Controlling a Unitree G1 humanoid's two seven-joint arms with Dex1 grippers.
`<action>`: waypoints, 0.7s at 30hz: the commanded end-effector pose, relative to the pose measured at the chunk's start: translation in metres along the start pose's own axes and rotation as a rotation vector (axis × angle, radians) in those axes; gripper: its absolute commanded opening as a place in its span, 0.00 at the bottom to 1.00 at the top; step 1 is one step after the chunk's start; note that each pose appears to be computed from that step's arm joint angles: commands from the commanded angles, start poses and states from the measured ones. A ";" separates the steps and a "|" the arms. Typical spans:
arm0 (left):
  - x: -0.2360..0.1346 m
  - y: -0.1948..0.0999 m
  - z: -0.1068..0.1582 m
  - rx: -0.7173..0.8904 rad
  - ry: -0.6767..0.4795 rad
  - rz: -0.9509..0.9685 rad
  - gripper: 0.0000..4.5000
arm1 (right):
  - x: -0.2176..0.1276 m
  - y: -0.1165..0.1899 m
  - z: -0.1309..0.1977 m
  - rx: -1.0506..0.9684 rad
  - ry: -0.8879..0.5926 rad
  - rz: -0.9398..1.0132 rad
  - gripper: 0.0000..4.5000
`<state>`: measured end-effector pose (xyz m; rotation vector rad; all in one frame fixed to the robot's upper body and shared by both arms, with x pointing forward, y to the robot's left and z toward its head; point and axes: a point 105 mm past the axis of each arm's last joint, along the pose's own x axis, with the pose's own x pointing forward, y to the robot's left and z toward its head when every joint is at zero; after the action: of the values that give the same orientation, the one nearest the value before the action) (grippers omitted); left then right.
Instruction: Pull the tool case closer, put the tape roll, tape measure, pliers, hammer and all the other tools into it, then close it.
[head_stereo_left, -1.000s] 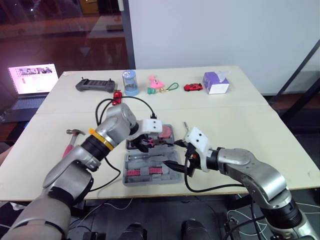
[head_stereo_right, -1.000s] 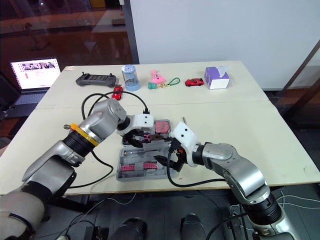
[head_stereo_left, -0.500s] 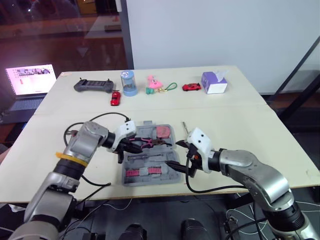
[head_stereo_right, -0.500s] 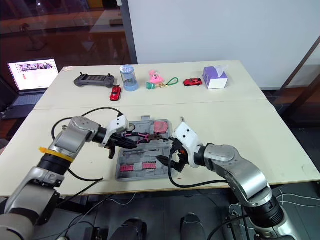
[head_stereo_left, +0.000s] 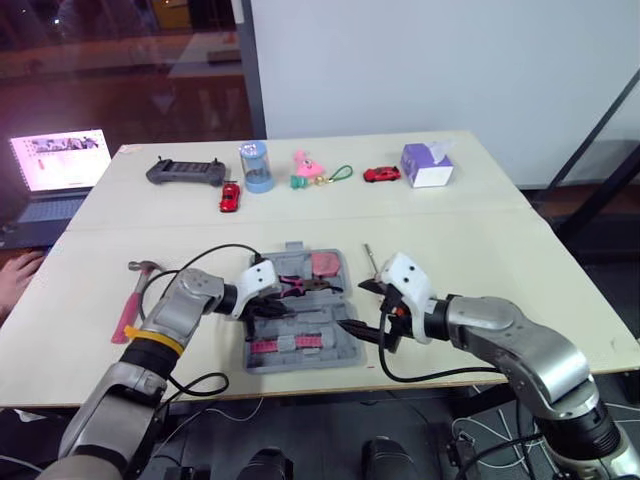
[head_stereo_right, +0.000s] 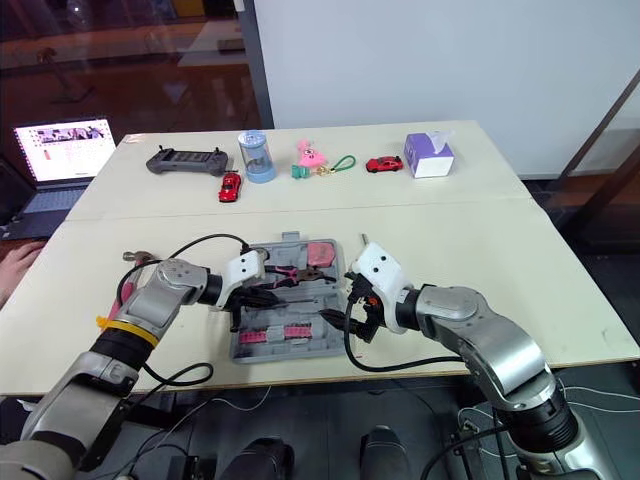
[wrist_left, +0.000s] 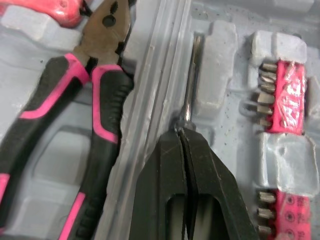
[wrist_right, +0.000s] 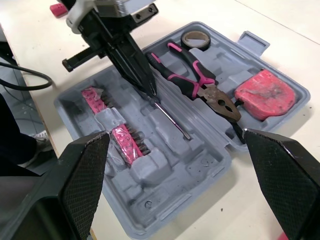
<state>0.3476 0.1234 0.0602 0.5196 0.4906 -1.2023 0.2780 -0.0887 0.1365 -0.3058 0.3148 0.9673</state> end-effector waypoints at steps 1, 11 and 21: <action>0.008 -0.003 -0.030 0.020 0.111 0.019 0.01 | -0.008 0.000 0.013 -0.042 -0.030 -0.009 1.00; -0.002 0.016 0.000 0.020 -0.008 0.089 0.01 | -0.012 -0.006 0.010 -0.040 -0.017 -0.023 1.00; -0.137 0.015 0.043 -0.078 -0.258 0.205 0.01 | -0.047 -0.044 -0.008 0.003 -0.010 -0.170 1.00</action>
<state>0.3561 0.1633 0.1466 0.4241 0.2803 -1.0718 0.2857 -0.1256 0.1431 -0.3075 0.3163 0.8660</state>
